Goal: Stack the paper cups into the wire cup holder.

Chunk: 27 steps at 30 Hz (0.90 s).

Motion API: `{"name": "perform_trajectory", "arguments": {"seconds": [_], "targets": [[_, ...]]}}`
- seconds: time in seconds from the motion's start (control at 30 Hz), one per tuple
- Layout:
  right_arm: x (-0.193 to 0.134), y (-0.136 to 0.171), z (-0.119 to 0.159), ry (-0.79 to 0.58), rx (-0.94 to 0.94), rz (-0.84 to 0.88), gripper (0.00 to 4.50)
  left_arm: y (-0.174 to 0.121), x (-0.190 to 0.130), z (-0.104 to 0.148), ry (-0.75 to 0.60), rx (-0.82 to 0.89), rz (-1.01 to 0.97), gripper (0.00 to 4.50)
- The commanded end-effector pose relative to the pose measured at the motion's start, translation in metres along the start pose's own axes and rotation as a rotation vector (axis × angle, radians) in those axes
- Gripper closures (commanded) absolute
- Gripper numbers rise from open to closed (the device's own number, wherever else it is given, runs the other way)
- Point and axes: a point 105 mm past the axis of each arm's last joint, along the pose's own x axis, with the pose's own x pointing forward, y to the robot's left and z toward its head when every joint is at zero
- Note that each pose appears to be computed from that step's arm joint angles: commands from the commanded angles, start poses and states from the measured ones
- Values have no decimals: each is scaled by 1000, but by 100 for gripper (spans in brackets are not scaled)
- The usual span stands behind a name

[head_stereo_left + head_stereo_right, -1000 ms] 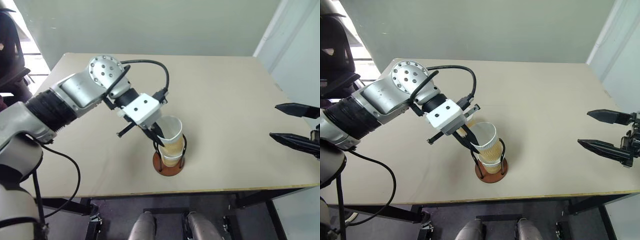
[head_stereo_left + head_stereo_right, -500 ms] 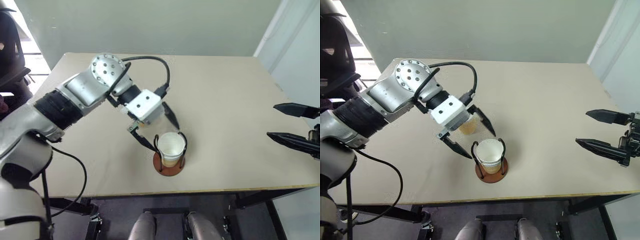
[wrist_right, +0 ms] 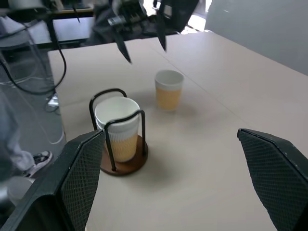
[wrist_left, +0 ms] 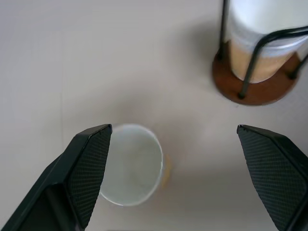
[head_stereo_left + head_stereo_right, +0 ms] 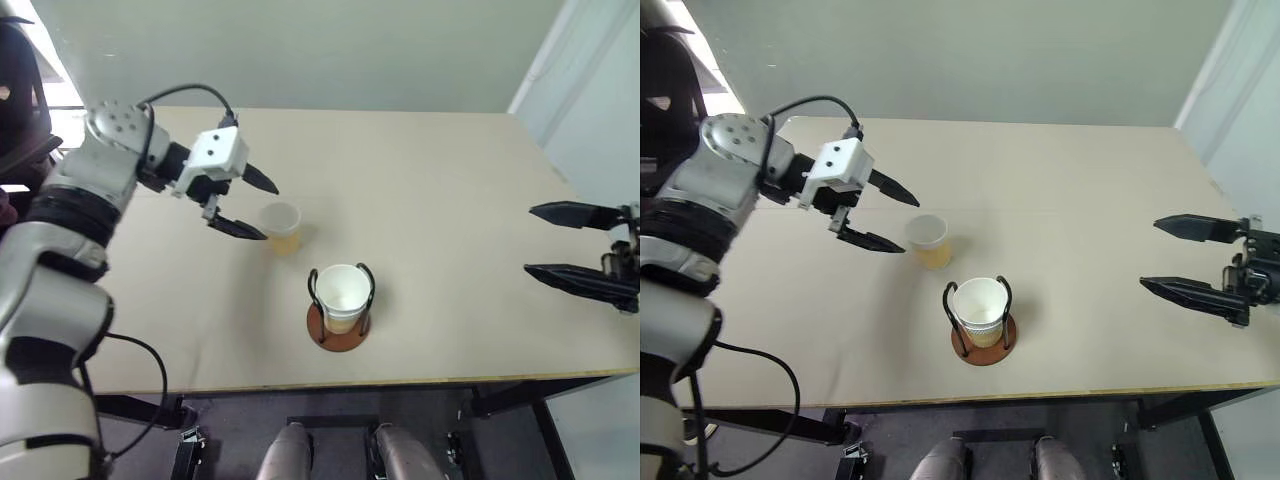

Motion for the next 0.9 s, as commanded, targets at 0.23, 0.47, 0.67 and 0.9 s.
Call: {"name": "perform_trajectory", "arguments": {"seconds": [0.23, 0.47, 0.67, 0.9], "targets": [[-7, -4, 6, 14, -38, -17, 0, -2, 14, -17, 39, -24, -26, 5], [-9, -4, 6, 23, -40, -30, 0, -9, 27, -34, 135, -9, -66, 62], [-11, -2, 6, 28, -42, -42, 0, -5, 33, -38, 176, 24, -49, 275], [-12, 0, 5, 30, -42, -49, 0, 0, 31, -32, 176, 43, -28, 449]]}}
